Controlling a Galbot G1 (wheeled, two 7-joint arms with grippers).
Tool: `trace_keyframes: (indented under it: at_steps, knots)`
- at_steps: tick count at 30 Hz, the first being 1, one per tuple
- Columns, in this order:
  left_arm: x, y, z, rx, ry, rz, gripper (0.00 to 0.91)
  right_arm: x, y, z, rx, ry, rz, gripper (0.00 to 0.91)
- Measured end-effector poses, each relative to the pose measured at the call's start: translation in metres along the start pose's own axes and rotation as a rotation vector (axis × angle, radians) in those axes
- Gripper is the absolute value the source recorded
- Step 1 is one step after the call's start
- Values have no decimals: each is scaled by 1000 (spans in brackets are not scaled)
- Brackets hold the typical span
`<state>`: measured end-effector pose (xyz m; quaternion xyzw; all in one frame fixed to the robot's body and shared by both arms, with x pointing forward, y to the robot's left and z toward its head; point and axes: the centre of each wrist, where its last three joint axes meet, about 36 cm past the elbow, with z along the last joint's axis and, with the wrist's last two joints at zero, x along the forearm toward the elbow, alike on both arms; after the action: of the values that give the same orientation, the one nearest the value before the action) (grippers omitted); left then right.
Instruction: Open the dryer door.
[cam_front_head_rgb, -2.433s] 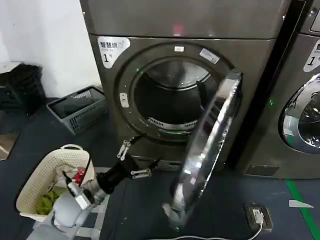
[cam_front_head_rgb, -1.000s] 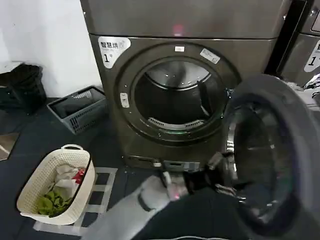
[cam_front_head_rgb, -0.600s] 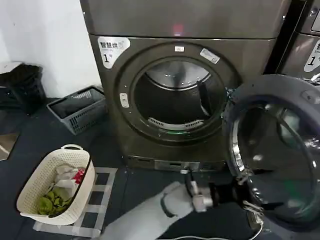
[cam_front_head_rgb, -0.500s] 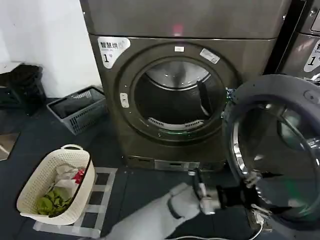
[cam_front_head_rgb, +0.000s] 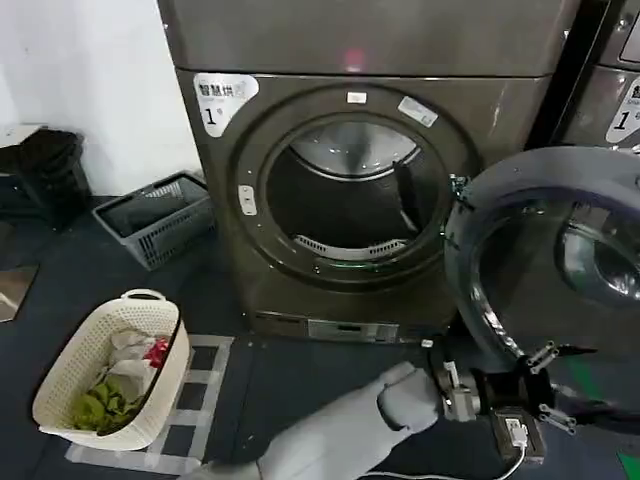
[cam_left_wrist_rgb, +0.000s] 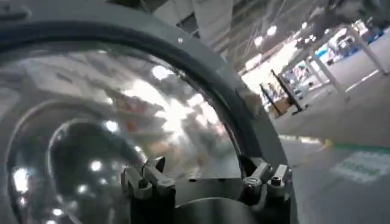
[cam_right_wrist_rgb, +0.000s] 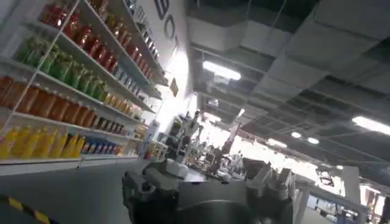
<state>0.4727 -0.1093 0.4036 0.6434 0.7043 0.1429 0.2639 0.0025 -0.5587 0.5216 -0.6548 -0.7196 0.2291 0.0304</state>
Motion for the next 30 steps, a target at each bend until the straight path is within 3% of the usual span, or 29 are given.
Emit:
trace_keyframes:
  at_steps: [12, 23, 30]
  knots:
    - [17, 8, 32, 42, 133, -59, 907, 3, 6, 1, 0, -1, -11, 907]
    - [11, 3, 23, 117, 154, -172, 907, 10, 12, -3, -5, -8, -23, 907]
    - [0, -1, 0, 267, 171, -318, 907, 17, 19, -5, -12, -10, -33, 907]
